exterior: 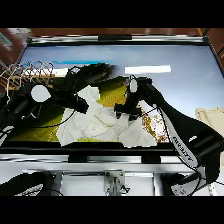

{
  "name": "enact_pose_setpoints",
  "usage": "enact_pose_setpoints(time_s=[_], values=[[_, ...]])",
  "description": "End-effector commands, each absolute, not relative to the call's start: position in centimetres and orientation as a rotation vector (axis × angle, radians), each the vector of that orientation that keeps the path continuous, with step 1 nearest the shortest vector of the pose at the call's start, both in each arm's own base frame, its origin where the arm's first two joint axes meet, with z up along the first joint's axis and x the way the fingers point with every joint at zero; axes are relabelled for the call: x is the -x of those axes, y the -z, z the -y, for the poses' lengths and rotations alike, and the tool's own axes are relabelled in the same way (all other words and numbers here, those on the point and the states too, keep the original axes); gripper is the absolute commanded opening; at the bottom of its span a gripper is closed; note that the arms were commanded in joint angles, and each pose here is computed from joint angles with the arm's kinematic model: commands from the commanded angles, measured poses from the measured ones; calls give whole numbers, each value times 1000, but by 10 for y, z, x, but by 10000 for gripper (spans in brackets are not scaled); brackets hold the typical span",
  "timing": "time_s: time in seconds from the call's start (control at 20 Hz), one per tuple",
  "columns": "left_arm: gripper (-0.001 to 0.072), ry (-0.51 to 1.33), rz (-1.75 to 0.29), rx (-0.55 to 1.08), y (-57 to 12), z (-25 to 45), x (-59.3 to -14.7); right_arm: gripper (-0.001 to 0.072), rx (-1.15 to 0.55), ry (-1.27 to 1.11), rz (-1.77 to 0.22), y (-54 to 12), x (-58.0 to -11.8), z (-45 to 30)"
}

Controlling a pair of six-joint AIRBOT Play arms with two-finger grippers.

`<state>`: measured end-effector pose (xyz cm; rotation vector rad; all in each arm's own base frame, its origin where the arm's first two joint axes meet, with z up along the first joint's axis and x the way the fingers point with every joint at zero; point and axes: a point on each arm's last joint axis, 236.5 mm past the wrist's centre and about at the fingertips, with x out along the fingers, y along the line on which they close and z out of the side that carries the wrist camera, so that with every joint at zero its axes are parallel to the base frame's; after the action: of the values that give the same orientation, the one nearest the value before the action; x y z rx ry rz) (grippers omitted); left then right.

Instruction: Fold the shirts.

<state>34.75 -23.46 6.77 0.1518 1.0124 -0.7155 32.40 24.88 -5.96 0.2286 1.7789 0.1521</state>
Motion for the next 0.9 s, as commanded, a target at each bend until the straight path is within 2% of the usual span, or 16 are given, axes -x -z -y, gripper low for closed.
enact_pose_setpoints(time_s=[0.0,0.05,0.1,0.15,0.3,0.45,0.6,0.75,0.8,0.85], values=[[54,719,-985,-151,-78,235,-345,607,-240,-178,-1838,71,-316,-255],[54,719,-984,-151,-78,235,-345,431,-219,-218,-1846,68,-312,-256],[54,719,-983,-151,-79,234,-345,221,-172,-239,-1860,63,-307,-250],[54,718,-980,-152,-80,234,-345,82,-116,-256,-1867,56,-303,-242],[54,708,-959,-144,-94,226,-345,76,2,-319,-1731,20,-321,-230],[54,694,-952,-142,-120,207,-327,75,15,-409,-1459,-44,-356,-238],[54,683,-1231,-98,-89,190,-264,75,-48,-462,-1261,-110,-367,-248],[55,694,-1413,-53,-39,195,-223,75,-65,-512,-1277,-129,-341,-257],[83,708,-1429,-25,-29,201,-217,75,-31,-522,-1302,-127,-330,-260],[264,712,-1435,-11,-26,204,-215,75,11,-535,-1314,-124,-322,-264]])
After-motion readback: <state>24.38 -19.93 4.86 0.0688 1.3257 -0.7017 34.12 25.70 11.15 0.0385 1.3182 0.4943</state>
